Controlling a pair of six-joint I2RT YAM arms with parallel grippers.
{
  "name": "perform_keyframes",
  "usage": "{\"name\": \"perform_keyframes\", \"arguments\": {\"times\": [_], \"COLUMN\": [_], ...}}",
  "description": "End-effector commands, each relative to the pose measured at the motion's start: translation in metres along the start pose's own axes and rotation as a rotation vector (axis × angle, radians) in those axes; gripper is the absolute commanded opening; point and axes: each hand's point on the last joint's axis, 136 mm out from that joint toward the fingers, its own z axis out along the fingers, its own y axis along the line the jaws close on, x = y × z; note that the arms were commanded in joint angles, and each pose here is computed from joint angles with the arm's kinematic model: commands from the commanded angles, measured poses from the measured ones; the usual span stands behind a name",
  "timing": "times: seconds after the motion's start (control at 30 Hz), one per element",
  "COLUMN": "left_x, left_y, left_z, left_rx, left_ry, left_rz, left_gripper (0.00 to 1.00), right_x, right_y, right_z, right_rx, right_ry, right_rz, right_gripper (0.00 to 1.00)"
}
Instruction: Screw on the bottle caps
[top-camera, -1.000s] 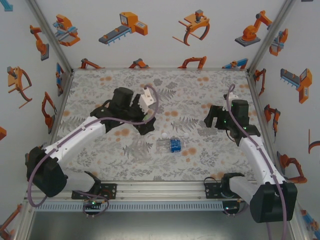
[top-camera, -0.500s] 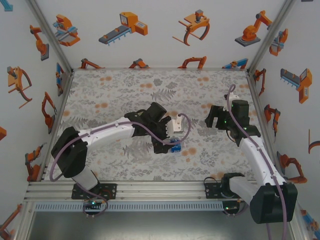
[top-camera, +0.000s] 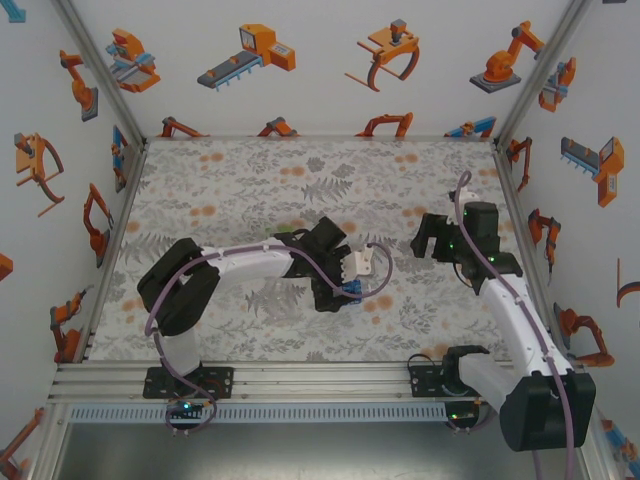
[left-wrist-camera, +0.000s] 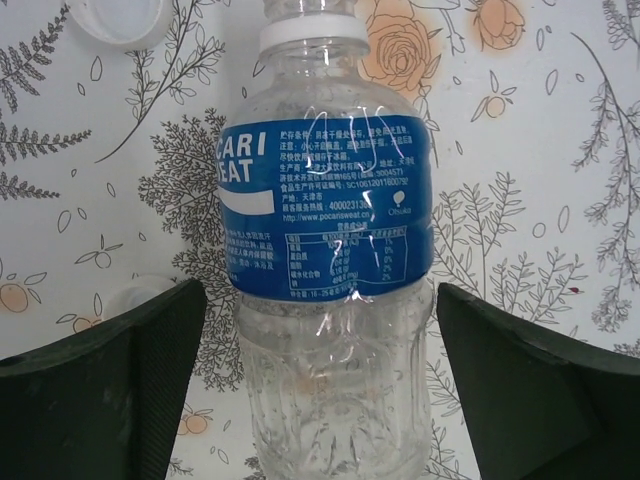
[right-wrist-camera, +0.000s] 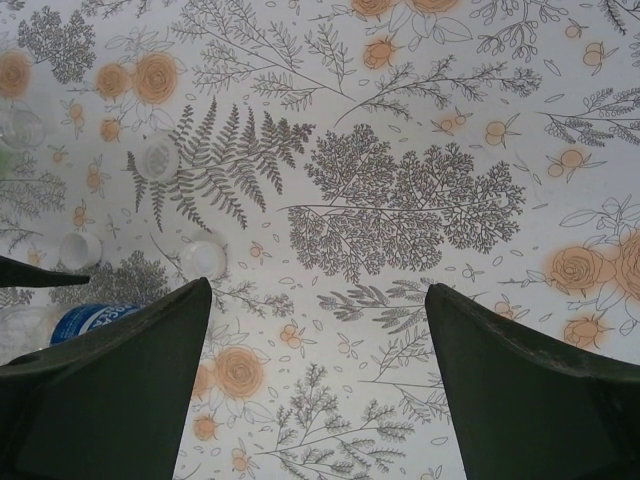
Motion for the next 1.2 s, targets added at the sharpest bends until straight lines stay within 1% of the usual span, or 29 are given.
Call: {"name": "perform_keyframes", "arguments": {"times": [0.0,0.23,0.33,0.47,0.53,0.67,0.8,0.93,1.03,1.1,1.17], "left_x": [0.001,0.002,0.000,-0.011,-0.021,-0.043,-0.063,-0.081,-0.094,-0.101,-0.109], "left_y": [0.001,0.002,0.003,0.008,0.013,0.029,0.044,0.053,0.060,0.065,0.065], "left_z": [0.004,0.006,0.003,-0.009,-0.021,-0.056,-0.097,-0.132,-0.156,-0.173,-0.189], "left_rx": [-0.012,-0.014,-0.020,-0.050,-0.071,-0.121,-0.175,-0.221,-0.268,-0.302,-0.320], "left_ry": [-0.002,0.002,-0.003,-0.053,-0.110,-0.265,-0.422,-0.541,-0.621,-0.681,-0.748], "left_rz": [0.038,0.044,0.043,0.033,0.015,-0.038,-0.084,-0.099,-0.120,-0.141,-0.148], "left_gripper": [0.82,0.65,0.61,0.58,0.56,0.52,0.51,0.50,0.50,0.49,0.48], "right_x": [0.005,-0.001,-0.005,-0.016,-0.023,-0.044,-0.066,-0.086,-0.097,-0.101,-0.104], "right_y": [0.000,0.002,0.004,0.013,0.019,0.040,0.069,0.100,0.119,0.130,0.140], "right_z": [-0.005,-0.012,-0.016,-0.025,-0.031,-0.047,-0.065,-0.083,-0.093,-0.095,-0.095], "right_rx": [0.006,0.009,0.002,-0.029,-0.058,-0.158,-0.317,-0.487,-0.588,-0.626,-0.650], "right_ry": [0.008,-0.008,-0.016,-0.053,-0.085,-0.177,-0.281,-0.390,-0.459,-0.479,-0.489], "right_rz": [0.003,-0.008,-0.003,0.008,0.014,0.036,0.070,0.124,0.171,0.209,0.238], "right_gripper": [0.78,0.78,0.77,0.76,0.76,0.75,0.75,0.75,0.80,0.85,0.87]}}
